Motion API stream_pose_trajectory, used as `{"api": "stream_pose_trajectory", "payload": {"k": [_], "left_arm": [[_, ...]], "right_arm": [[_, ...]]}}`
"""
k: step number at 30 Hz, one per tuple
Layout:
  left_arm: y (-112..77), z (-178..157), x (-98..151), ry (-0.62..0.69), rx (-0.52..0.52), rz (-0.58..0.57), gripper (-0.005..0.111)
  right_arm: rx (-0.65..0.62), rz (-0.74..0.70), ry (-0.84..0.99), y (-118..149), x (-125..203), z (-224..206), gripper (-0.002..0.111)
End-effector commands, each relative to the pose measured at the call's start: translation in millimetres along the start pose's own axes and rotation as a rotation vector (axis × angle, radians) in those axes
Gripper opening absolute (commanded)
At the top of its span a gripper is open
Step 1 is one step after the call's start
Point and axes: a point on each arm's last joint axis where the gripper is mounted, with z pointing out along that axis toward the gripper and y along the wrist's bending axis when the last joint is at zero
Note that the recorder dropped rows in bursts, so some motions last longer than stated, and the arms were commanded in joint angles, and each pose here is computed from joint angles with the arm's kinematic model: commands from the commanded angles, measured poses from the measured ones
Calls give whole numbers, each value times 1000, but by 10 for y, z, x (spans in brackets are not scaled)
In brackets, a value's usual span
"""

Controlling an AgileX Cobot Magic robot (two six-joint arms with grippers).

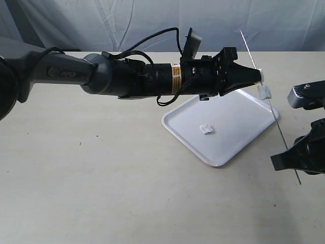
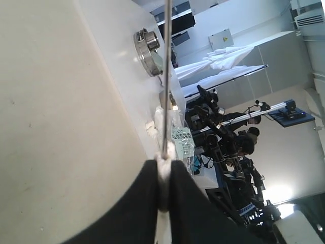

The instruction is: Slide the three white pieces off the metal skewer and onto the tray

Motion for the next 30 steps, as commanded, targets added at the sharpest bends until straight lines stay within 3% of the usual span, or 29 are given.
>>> {"api": "stream_pose_trajectory", "payload": {"k": [1, 6, 14, 17, 23, 30], "left_arm": [[-73, -83, -271, -132, 48, -14, 0], [-155, -84, -438, -189, 52, 28, 0], [-36, -314, -721, -259, -53, 65, 0], [62, -403, -716, -172, -131, 133, 0], [383, -399, -498, 66, -485, 298, 0], [730, -289, -238, 192, -575, 326, 0]], "right_arm": [[-15, -7, 80, 9, 116, 39, -1], [-40, -6, 161, 31, 197, 36, -1], [-44, -6, 181, 34, 225, 41, -1], [-35, -7, 156, 26, 203, 46, -1], [-27, -3, 126, 19, 176, 50, -1], [-29, 0, 124, 20, 174, 50, -1]]}}
